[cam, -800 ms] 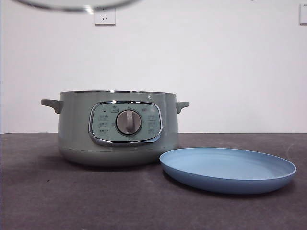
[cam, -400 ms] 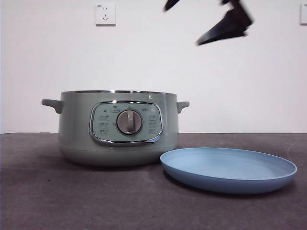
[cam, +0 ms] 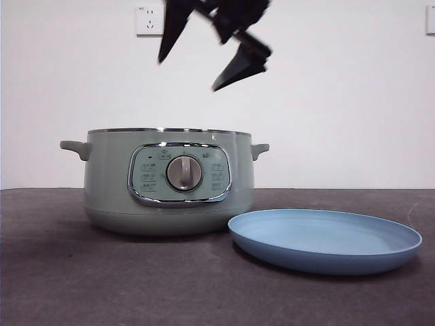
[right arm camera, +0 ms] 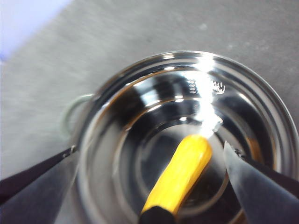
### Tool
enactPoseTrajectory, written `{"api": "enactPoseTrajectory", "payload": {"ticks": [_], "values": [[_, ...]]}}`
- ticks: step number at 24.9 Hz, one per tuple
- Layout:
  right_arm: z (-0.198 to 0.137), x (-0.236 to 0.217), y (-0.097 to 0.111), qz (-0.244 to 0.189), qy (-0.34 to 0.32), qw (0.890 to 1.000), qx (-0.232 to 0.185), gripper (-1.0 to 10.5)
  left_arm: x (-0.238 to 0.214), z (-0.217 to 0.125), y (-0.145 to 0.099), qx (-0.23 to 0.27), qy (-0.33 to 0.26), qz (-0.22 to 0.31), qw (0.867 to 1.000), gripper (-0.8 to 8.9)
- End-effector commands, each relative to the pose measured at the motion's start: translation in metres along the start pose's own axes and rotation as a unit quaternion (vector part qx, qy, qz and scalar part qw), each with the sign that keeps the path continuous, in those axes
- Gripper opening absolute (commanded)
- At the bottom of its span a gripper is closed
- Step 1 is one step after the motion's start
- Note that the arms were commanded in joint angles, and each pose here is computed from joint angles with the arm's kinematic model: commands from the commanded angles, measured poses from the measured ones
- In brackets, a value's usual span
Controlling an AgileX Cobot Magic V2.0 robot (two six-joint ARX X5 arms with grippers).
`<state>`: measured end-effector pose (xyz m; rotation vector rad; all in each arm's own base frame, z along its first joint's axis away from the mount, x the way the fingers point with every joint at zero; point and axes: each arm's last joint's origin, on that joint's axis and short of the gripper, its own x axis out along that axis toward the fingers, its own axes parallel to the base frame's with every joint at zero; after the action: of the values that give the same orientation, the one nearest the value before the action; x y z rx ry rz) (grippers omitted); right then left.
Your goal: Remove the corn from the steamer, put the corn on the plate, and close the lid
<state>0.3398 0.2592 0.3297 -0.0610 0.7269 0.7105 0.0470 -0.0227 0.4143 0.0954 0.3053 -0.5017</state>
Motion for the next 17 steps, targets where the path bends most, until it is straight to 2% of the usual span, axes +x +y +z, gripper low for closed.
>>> {"api": "enactPoseTrajectory", "payload": {"ticks": [1,8,17], "values": [[0.001,0.033,0.005,-0.032,0.02,0.999,-0.02,6.0,-0.004,0.004,0.0,0.0,-0.026,0.0,1.0,-0.08],[-0.03,0.101,-0.003,-0.095,0.084,0.992,-0.025,6.0,-0.004,0.002,0.0,0.0,-0.017,-0.001,1.0,-0.08],[-0.051,0.123,-0.008,-0.1,0.137,0.985,-0.028,5.9,-0.004,0.001,-0.001,0.001,-0.013,-0.003,1.0,-0.08]]}}
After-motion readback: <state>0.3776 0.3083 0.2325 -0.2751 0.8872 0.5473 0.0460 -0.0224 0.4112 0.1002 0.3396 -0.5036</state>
